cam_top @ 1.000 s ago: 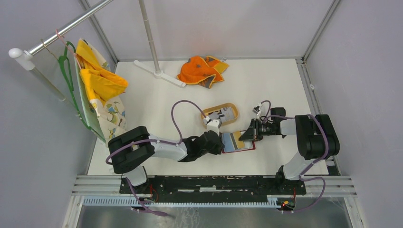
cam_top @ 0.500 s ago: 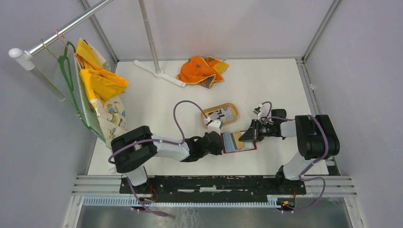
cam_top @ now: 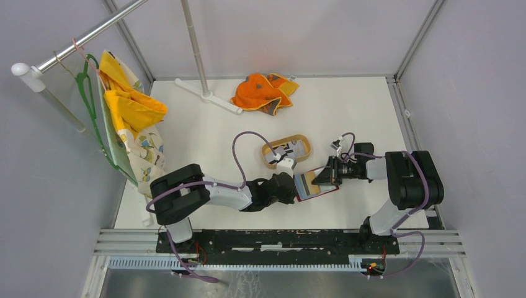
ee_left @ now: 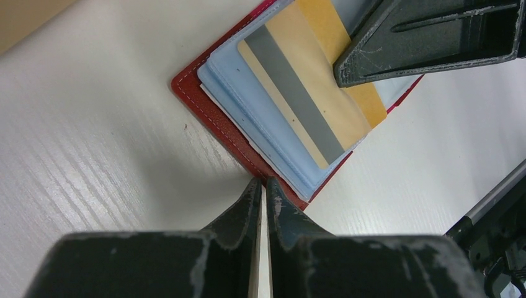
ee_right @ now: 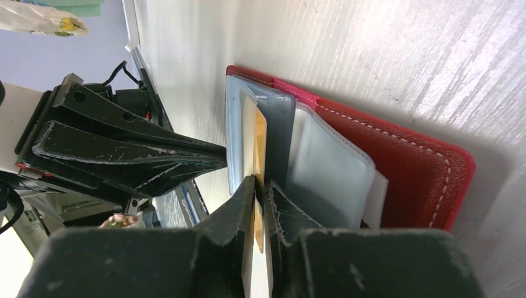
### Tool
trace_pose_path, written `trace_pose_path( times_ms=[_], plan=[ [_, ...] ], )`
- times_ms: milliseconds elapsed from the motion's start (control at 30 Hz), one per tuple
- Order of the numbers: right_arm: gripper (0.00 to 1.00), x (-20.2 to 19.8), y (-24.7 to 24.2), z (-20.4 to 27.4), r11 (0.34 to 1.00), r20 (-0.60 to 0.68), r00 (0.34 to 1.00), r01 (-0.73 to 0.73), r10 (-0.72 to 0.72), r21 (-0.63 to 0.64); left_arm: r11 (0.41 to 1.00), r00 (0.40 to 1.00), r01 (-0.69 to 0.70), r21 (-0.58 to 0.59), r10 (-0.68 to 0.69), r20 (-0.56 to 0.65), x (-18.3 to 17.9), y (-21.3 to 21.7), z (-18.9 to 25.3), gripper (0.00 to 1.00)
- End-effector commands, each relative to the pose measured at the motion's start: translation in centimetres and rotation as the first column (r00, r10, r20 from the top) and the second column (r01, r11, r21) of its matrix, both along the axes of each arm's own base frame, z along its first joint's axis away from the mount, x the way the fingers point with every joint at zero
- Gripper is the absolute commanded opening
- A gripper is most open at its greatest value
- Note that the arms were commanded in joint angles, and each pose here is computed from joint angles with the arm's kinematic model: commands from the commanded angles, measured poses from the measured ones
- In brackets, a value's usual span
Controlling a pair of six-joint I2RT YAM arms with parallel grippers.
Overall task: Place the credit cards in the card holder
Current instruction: Insert the credit card into the card holder.
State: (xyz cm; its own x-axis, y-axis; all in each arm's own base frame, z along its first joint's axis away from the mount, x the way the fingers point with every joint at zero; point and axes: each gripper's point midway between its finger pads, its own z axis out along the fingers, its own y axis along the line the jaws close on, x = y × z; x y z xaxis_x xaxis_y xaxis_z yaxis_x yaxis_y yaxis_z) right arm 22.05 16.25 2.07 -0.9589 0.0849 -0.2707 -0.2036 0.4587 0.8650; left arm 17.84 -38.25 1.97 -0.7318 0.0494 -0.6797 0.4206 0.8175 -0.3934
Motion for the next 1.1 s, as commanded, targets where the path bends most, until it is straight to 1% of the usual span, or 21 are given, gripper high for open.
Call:
trace_pose_path(
  times_ms=[0,67,167,267,333,500,733,933,967,1067],
  plan=[
    [0.15,1.1,-0.4,0.8,0.999,0.083,0.996,-0.023,0.025,-0.034,1.000,1.000,0.004,0.016,-0.004,0.004,-0.1,-0.1,0.2,0.12],
    [0.17,1.2,-0.5,0.9,0.998,0.091,0.995,-0.031,0.036,-0.051,1.000,1.000,-0.007,0.023,0.006,0.011,-0.1,0.5,0.5,0.13],
    [0.22,1.5,-0.8,1.0,0.997,0.121,0.992,-0.031,0.040,-0.074,1.000,1.000,-0.016,0.022,0.015,0.024,0.0,1.1,1.3,0.14],
    [0.27,1.8,-1.0,1.2,0.995,0.142,0.988,-0.040,0.053,-0.096,1.000,0.999,-0.009,0.002,0.009,0.032,-0.2,1.1,2.2,0.14],
    [0.28,2.0,-1.2,1.2,0.993,0.154,0.986,-0.041,0.058,-0.114,1.000,0.999,-0.006,-0.015,0.007,0.042,0.0,0.9,3.0,0.14],
    [0.29,2.7,-1.7,1.4,0.986,0.206,0.976,-0.034,0.067,-0.160,1.000,0.998,0.002,-0.019,-0.001,0.064,0.6,-0.1,3.7,0.15],
    [0.27,3.0,-1.9,0.9,0.980,0.216,0.974,-0.027,0.071,-0.198,0.997,0.996,-0.021,0.072,0.014,0.088,1.8,-0.2,2.5,0.12],
    [0.25,2.7,-1.5,1.0,0.975,0.222,0.970,-0.052,0.100,-0.215,0.995,0.996,-0.012,0.100,0.003,0.094,2.3,-0.9,2.1,0.10],
    [0.25,2.8,-1.5,1.0,0.972,0.245,0.962,-0.063,0.119,-0.226,0.994,0.996,-0.012,0.105,0.002,0.094,2.5,-1.0,2.0,0.10],
    [0.24,2.7,-1.2,1.0,0.970,0.256,0.957,-0.076,0.136,-0.232,0.994,0.996,-0.005,0.112,-0.005,0.092,2.7,-1.3,1.7,0.09]
  ],
)
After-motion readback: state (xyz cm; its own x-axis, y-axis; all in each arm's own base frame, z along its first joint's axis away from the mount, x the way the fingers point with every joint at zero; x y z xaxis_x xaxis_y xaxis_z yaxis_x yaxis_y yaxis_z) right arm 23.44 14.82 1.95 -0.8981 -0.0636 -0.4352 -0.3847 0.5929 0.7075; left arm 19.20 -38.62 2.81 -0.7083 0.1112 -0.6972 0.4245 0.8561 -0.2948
